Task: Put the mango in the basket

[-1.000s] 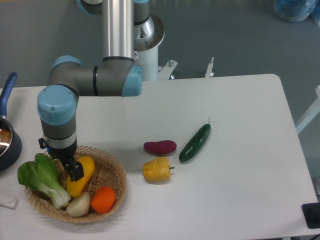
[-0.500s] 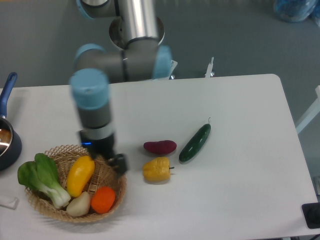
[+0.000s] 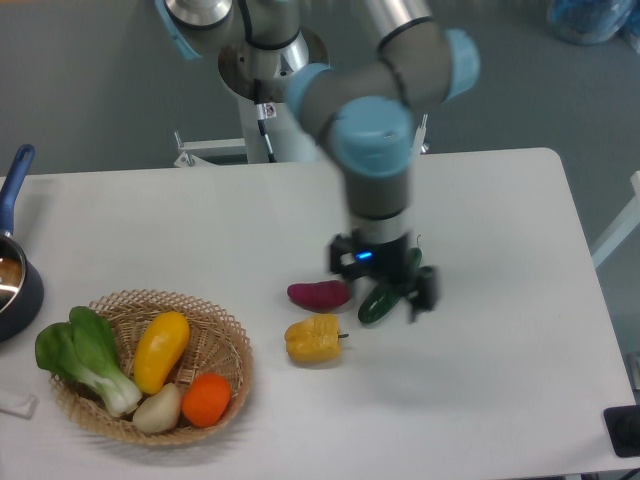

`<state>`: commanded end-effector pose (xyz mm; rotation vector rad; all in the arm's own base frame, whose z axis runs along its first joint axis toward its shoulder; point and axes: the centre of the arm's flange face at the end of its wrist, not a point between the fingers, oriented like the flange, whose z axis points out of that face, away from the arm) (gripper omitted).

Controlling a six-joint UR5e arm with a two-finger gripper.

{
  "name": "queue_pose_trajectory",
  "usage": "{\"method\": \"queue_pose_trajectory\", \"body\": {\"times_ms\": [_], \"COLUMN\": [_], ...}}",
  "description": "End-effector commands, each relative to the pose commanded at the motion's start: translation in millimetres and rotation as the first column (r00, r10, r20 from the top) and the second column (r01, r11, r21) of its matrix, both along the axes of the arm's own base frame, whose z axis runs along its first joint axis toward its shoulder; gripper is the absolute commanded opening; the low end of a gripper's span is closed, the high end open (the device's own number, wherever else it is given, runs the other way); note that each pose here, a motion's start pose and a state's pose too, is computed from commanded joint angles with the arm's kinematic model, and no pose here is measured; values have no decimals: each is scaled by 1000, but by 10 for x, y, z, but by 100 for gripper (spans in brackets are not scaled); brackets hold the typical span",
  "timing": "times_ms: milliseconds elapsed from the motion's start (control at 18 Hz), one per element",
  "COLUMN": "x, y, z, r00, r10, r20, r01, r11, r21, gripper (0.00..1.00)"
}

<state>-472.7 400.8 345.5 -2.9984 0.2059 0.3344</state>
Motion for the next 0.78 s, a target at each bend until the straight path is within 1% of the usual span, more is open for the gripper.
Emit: {"method": "queue_pose_trajectory", "body": {"times_ms": [56, 222, 278, 389, 444, 500, 556, 778], "x": [-123, -365, -441, -453, -481, -532, -563, -621], "y": [-157, -511, -636, -721, -779, -839, -849, -850], "z": [-24, -76, -90, -223, -264, -309, -401, -509], "r00": [1000, 999, 1000, 997, 996, 997, 997, 996], "r10": [4, 33, 12, -69, -81, -73, -70, -67], "r20": [0, 5, 5, 17, 23, 30, 45, 58], "r01": [-4, -33, -12, 70, 82, 75, 73, 71], "r11": [1000, 999, 1000, 996, 995, 995, 995, 995], "r21": [-10, -18, -25, -51, -58, -61, -64, -68], "gripper": [100, 100, 100, 100, 100, 100, 100, 100]}}
